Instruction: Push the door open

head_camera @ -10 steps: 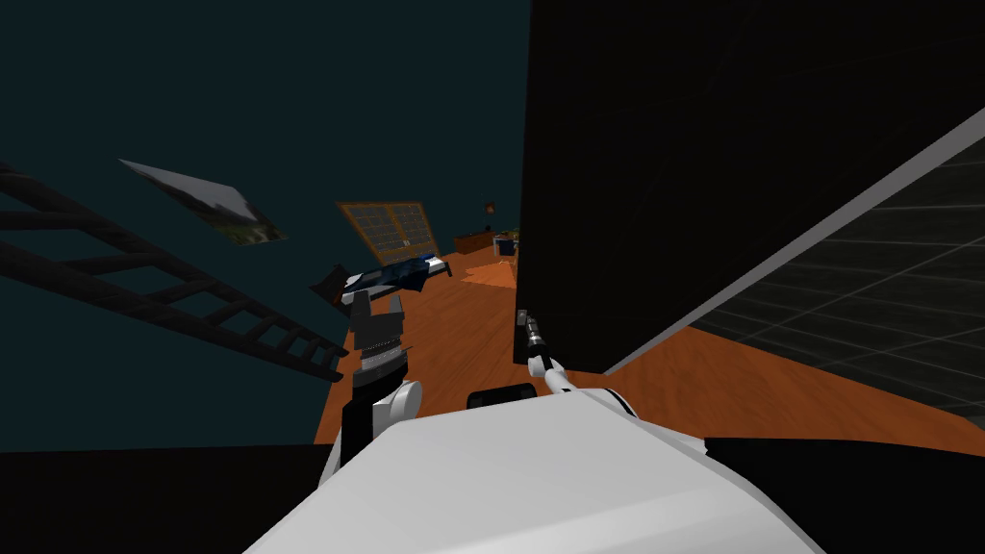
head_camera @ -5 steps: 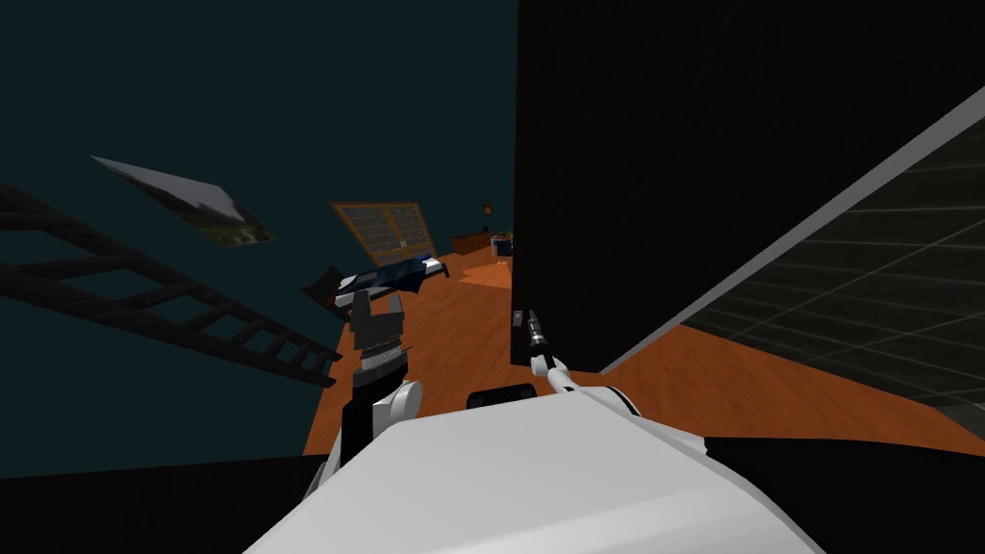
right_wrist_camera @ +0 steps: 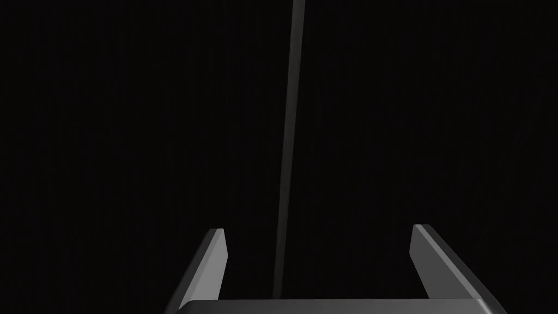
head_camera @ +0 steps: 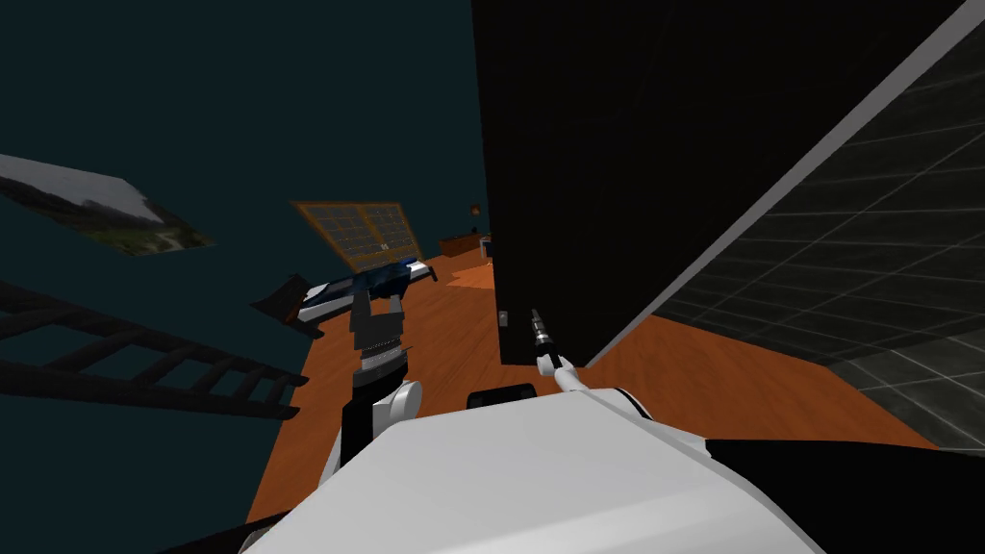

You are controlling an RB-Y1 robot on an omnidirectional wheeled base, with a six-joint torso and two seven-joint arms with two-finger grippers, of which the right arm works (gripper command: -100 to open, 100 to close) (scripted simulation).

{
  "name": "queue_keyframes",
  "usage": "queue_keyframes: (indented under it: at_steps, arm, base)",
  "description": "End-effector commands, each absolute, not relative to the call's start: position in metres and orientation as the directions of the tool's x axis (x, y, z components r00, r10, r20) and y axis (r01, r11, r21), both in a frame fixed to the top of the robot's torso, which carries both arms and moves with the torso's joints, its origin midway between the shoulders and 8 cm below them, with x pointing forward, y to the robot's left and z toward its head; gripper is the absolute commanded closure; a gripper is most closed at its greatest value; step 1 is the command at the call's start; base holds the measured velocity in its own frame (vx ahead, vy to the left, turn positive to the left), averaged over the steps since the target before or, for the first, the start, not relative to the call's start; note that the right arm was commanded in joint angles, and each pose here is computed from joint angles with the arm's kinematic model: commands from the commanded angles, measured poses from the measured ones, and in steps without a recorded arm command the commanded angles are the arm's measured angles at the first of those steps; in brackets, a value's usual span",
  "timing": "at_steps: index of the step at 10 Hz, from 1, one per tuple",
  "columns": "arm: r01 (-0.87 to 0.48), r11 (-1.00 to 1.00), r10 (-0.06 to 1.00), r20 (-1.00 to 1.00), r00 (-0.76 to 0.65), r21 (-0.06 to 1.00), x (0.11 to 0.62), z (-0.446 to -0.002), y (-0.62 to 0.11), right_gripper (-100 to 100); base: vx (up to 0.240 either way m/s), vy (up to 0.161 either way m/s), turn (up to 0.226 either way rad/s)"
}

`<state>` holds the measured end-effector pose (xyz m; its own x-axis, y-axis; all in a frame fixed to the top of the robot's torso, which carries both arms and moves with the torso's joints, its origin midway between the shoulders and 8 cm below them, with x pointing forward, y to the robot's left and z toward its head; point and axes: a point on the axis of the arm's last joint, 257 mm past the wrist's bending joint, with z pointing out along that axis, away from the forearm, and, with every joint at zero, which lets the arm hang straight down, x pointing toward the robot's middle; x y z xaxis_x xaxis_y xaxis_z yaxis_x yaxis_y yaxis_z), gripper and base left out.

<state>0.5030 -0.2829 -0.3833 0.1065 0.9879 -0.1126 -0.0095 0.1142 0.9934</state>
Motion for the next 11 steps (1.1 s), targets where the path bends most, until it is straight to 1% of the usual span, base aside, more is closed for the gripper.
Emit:
queue_keyframes:
  at_steps: [1,2,3,4,8,11]
  arm:
    - [-0.012,0.121,0.989,-0.12,0.086,0.993,0.503,-0.383,-0.28,-100]
    - [-0.011,0.113,0.991,-0.113,0.067,0.993,0.503,-0.384,-0.27,-100]
    - [-0.009,0.098,0.994,-0.097,0.047,0.995,0.501,-0.387,-0.256,-100]
    - [-0.007,0.078,0.997,-0.077,0.03,0.997,0.5,-0.388,-0.24,-100]
    - [-0.005,0.045,0.999,-0.045,0.008,0.999,0.498,-0.39,-0.216,-100]
    - [-0.003,0.022,1.0,-0.022,-0.005,1.0,0.497,-0.391,-0.201,-100]
  base:
    - [0.041,-0.157,-0.266]
    - [0.026,-0.096,-0.272]
    - [-0.022,-0.004,-0.25]
    - [-0.081,0.1,-0.206]
    - [-0.085,0.108,-0.054]
    - [-0.119,0.167,-0.04]
